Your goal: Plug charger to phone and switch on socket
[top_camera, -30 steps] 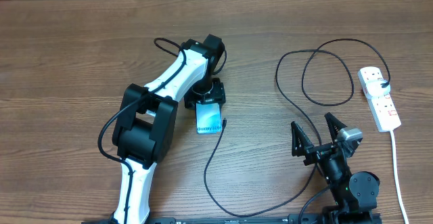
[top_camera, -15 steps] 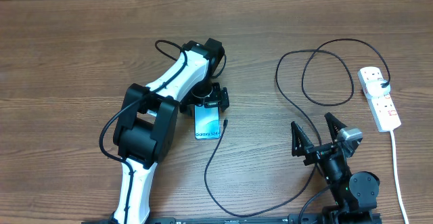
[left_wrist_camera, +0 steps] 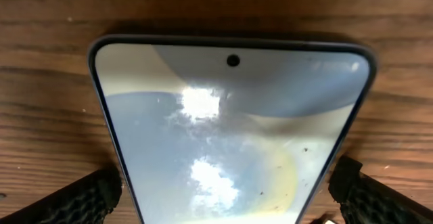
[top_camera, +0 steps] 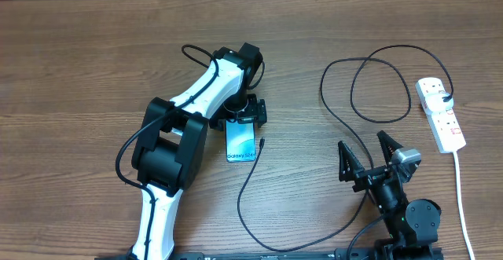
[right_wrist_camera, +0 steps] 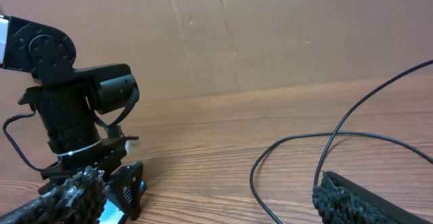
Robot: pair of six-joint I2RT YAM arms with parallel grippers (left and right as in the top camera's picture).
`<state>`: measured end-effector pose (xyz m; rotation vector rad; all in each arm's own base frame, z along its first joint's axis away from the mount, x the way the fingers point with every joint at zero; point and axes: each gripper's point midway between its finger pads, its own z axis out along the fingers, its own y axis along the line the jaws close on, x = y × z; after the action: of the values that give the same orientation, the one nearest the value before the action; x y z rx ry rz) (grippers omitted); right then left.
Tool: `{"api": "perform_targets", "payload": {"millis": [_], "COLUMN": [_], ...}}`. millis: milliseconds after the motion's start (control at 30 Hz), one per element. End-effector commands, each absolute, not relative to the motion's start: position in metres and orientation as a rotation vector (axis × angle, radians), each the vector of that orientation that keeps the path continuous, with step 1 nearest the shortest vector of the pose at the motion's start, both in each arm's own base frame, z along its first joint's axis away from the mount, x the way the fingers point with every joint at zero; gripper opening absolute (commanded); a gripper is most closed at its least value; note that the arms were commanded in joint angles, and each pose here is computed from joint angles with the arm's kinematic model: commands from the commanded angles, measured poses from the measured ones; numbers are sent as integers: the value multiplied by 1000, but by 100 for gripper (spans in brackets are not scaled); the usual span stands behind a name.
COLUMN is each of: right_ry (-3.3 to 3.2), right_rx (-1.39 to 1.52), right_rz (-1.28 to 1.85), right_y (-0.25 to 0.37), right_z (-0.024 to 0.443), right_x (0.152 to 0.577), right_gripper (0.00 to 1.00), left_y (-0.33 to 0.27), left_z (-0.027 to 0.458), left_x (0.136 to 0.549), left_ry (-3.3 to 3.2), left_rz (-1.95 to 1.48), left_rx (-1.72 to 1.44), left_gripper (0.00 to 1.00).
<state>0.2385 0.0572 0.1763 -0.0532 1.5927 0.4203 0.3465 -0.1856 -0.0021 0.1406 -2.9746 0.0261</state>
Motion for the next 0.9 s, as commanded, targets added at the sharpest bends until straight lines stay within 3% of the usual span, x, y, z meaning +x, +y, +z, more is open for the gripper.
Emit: {"api": "perform_targets", "payload": {"millis": [0,267,533,800,867], "right_ry": [1589,1589,1589,1589,1589], "right_rx": [-46,-46,-46,-46,-46], "right_rz": [419,419,419,419,419], "right_y": [57,57,57,57,57], "right_z": [175,175,175,175,175], "right_x": [239,239,239,239,239], "right_gripper": [100,100,100,100,100], "left_y": [-174,-170,-161,-134,-126], "left_z": [-39,-36,-38,-39,-40], "left_x": [321,314,325,340,343], "left_ry": [-2848,-2819,-2850,-2854,-2850], "left_rz": [-43,-65,-86,-71,-67], "left_rx": [66,67,113,252,283], "left_gripper": [100,100,72,73,80]}}
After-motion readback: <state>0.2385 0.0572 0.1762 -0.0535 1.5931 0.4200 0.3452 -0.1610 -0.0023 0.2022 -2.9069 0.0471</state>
